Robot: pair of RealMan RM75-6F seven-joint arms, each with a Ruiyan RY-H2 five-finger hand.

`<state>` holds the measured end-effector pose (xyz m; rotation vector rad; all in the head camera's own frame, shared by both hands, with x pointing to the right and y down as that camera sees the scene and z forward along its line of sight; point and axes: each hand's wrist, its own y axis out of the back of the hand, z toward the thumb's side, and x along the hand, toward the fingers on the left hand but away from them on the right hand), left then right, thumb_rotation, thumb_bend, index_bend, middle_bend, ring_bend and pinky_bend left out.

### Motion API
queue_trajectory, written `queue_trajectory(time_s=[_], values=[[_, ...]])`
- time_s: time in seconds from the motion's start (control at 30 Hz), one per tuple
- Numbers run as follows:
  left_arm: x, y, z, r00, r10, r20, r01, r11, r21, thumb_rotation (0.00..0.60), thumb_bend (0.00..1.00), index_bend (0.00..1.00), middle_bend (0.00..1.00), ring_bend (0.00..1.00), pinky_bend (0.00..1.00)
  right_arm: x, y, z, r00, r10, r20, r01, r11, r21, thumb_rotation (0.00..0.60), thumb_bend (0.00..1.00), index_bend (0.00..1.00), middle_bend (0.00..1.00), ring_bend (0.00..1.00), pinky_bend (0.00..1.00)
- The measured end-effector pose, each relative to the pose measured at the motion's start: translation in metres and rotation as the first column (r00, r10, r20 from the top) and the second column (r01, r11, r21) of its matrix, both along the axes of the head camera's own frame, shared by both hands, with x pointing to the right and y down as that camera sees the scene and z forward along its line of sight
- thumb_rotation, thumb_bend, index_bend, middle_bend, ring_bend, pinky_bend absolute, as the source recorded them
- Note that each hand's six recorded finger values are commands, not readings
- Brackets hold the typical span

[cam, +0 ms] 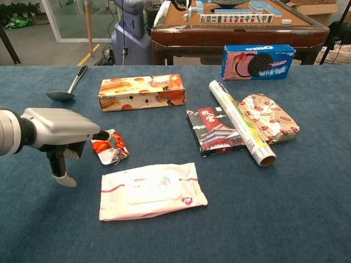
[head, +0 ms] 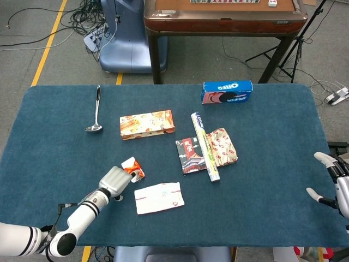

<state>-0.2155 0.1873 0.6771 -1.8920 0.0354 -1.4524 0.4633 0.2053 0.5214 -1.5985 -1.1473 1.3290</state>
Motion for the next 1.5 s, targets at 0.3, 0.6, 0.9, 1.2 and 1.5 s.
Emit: queue_trajectory(time_s=[0.3, 0.6, 0.9, 1.2, 1.5], values=[[0.012, -0.002, -0.002, 1.000, 0.029, 0.006, -0.029, 1.000, 0.008, 0.600, 0.20, 0.16, 1.00, 0.95, 1.00, -0.001, 0.002, -0.001, 1.000, -0.007, 0.002, 0.007, 1.000, 0.000, 0.600, 0.06, 0.20, 0.23, 0.16, 0.27], [0.024, -0.006, -0.004, 1.000, 0.031, -0.002, -0.031, 1.000, 0.003, 0.600, 0.20, 0.16, 1.00, 0.95, 1.00, -0.001, 0.002, -0.002, 1.000, -0.005, 0.004, 0.005, 1.000, 0.001, 0.600, 0.06, 0.20, 0.23, 0.16, 0.27], [0.036, -0.011, -0.002, 0.999, 0.043, 0.000, -0.043, 0.999, 0.005, 0.600, 0.20, 0.16, 1.00, 0.95, 1.00, 0.002, 0.002, -0.005, 1.000, 0.002, 0.012, -0.002, 1.000, 0.007, 0.600, 0.06, 0.20, 0.23, 0.16, 0.27], [0.041, -0.022, -0.002, 0.998, 0.052, 0.024, -0.053, 0.998, 0.016, 0.600, 0.20, 0.15, 1.00, 0.95, 1.00, 0.006, 0.000, -0.006, 1.000, 0.014, 0.020, -0.014, 1.000, 0.010, 0.600, 0.06, 0.20, 0.23, 0.16, 0.27], [0.042, -0.032, 0.002, 0.999, 0.034, 0.037, -0.035, 0.999, 0.032, 0.600, 0.20, 0.13, 1.00, 0.95, 1.00, 0.007, 0.000, -0.007, 1.000, 0.018, 0.022, -0.019, 1.000, 0.014, 0.600, 0.06, 0.20, 0.23, 0.16, 0.27]])
